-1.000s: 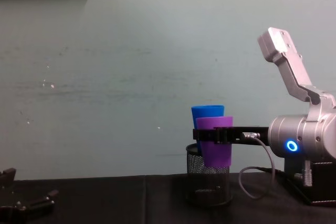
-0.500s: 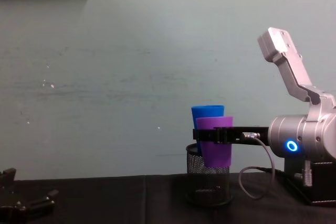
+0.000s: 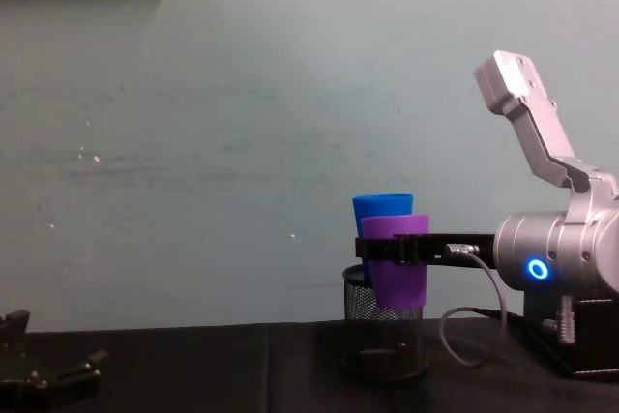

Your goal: Pick up one cup with a gripper and tap it against the other cup.

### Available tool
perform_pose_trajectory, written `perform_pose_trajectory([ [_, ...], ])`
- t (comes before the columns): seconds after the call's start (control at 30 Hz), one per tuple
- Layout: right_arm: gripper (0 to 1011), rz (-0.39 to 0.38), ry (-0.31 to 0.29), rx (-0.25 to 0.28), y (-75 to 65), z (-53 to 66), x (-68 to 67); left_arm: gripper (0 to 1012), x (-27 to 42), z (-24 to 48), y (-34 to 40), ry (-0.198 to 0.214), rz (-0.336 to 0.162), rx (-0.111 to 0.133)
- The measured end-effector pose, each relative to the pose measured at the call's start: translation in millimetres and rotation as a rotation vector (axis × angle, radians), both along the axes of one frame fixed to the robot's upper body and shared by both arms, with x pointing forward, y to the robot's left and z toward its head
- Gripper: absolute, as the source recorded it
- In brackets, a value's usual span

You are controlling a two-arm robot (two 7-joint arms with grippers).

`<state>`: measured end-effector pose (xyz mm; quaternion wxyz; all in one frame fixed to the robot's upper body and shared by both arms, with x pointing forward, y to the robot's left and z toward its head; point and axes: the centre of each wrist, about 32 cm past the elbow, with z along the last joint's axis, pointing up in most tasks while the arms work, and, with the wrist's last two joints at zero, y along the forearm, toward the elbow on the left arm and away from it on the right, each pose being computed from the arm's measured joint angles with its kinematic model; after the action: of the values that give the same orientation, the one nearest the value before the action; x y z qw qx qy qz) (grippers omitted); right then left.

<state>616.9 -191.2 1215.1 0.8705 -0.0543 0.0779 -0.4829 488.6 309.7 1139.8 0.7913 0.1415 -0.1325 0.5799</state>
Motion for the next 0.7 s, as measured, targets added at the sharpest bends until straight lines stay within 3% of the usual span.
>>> perform_pose_trajectory([
  [0.7,731,0.000,0.000,0.000,0.0,0.0,0.0,1000,0.0,0.0,0.0,0.000,0.000,0.000],
])
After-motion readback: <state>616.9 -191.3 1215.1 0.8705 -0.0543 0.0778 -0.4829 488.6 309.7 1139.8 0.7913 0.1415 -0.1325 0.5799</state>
